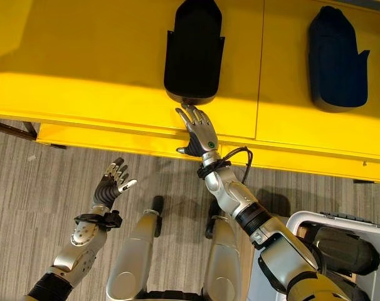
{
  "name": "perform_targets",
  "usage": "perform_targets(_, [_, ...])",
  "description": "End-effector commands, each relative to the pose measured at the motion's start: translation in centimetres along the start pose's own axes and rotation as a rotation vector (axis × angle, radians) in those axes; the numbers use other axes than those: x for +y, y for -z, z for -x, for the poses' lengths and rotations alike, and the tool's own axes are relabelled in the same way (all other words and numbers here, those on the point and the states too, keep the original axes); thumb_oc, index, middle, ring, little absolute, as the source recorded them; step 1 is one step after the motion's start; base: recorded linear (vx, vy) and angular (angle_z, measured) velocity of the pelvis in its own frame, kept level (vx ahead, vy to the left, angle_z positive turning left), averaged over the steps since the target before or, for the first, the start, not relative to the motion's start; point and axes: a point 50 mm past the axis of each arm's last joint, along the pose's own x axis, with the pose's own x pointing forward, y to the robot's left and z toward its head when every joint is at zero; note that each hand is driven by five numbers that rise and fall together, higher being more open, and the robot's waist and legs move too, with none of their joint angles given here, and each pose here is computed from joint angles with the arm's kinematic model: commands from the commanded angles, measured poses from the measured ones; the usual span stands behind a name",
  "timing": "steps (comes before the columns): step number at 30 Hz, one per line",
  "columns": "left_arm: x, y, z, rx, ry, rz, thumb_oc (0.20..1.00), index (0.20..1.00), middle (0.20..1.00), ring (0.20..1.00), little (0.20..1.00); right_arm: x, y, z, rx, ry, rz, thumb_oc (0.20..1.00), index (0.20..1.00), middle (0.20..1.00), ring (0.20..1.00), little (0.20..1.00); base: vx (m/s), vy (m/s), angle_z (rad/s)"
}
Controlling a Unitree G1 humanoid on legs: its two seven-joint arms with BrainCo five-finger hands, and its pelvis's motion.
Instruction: Move parts from the plastic box to the shelf.
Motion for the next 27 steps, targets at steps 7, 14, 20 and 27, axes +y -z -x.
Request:
perform_targets(7, [0.2,-1.2,0.7,-0.073,0.024,0.011,1.000,1.000,1.000,1.000,1.000,-2.2,0.1,-2.5,0.016,0.101,0.005,1.000,1.000,1.000,1.000,1.000,0.00,0.000,0.00])
perform_targets(14, [0.3,-1.2,0.7,-0.072,0.029,0.008,1.000,1.000,1.000,1.000,1.000,-3.0,0.3,-3.3,0.020,0.138,0.017,1.000,1.000,1.000,1.000,1.000,0.00,0.000,0.00])
perform_targets(20, [0.4,-1.3,0.8,-0.072,0.032,0.010,1.000,1.000,1.000,1.000,1.000,-4.2,0.2,-4.3,0.018,0.183,0.018,1.000,1.000,1.000,1.000,1.000,0.00,0.000,0.00])
perform_targets(27, [0.6,-1.3,0.9,-0.067,0.030,0.007,1.000,1.000,1.000,1.000,1.000,-4.7,0.3,-4.8,0.029,0.199,0.019,1.000,1.000,1.000,1.000,1.000,0.00,0.000,0.00])
